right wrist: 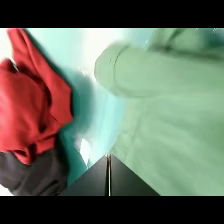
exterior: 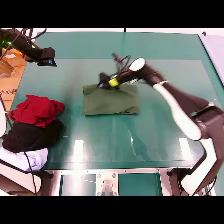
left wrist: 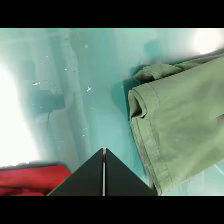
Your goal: Fold the shirts.
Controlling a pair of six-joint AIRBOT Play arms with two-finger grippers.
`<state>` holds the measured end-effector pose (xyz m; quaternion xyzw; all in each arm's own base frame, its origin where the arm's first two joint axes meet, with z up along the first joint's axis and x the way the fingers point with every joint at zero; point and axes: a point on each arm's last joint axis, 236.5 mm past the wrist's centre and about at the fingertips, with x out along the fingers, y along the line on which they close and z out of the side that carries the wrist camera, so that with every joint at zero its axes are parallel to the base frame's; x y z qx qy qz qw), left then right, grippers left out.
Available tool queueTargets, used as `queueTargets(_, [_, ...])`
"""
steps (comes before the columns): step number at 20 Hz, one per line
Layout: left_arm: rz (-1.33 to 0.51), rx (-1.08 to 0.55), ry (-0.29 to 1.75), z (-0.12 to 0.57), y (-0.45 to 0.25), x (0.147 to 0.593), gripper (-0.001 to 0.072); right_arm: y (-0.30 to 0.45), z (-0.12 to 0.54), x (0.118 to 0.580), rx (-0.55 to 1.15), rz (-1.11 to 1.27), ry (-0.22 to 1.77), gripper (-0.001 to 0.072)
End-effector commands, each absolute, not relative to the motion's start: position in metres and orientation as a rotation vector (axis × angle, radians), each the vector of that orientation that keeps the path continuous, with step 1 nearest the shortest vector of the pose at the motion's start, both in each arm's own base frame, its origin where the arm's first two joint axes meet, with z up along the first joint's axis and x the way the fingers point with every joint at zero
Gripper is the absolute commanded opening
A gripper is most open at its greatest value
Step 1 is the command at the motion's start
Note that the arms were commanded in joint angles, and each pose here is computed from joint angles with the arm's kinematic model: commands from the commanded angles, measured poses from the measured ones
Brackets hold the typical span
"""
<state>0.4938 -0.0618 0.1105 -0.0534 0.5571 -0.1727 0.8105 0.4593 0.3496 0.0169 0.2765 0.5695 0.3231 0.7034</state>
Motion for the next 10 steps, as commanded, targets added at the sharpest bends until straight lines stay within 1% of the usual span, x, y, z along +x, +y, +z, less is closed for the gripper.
queueTargets(1, [-0.367,-0.110,1.194,0.110,-0.060,0.493,0.0024,0.243,0.039,0.481,0.583,0.570,1.210,0.0018])
queueTargets(4, [-0.367,-0.110,1.194,0.110,-0.060,0.493,0.0025,0.141,0.025,0.472,0.647,0.365,1.199,0.0019])
queueTargets(5, [-0.367,-0.111,1.194,0.110,-0.060,0.493,0.0024,0.114,0.012,0.464,0.682,0.312,1.215,0.0053])
queueTargets(6, [-0.367,-0.111,1.193,0.110,-0.060,0.493,0.0025,0.096,-0.004,0.455,0.719,0.267,1.245,0.0233])
queueTargets(7, [-0.366,-0.111,1.189,0.111,-0.060,0.494,0.0024,0.088,-0.021,0.446,0.736,0.244,1.273,0.0393])
queueTargets(8, [-0.365,-0.111,1.185,0.111,-0.060,0.495,0.0025,0.084,-0.037,0.439,0.757,0.217,1.295,0.0431])
queueTargets(9, [-0.365,-0.112,1.186,0.111,-0.060,0.495,0.0025,0.088,-0.052,0.435,0.773,0.210,1.307,0.0434])
queueTargets(10, [-0.364,-0.112,1.185,0.111,-0.060,0.495,0.0025,0.098,-0.063,0.433,0.796,0.230,1.315,0.0493])
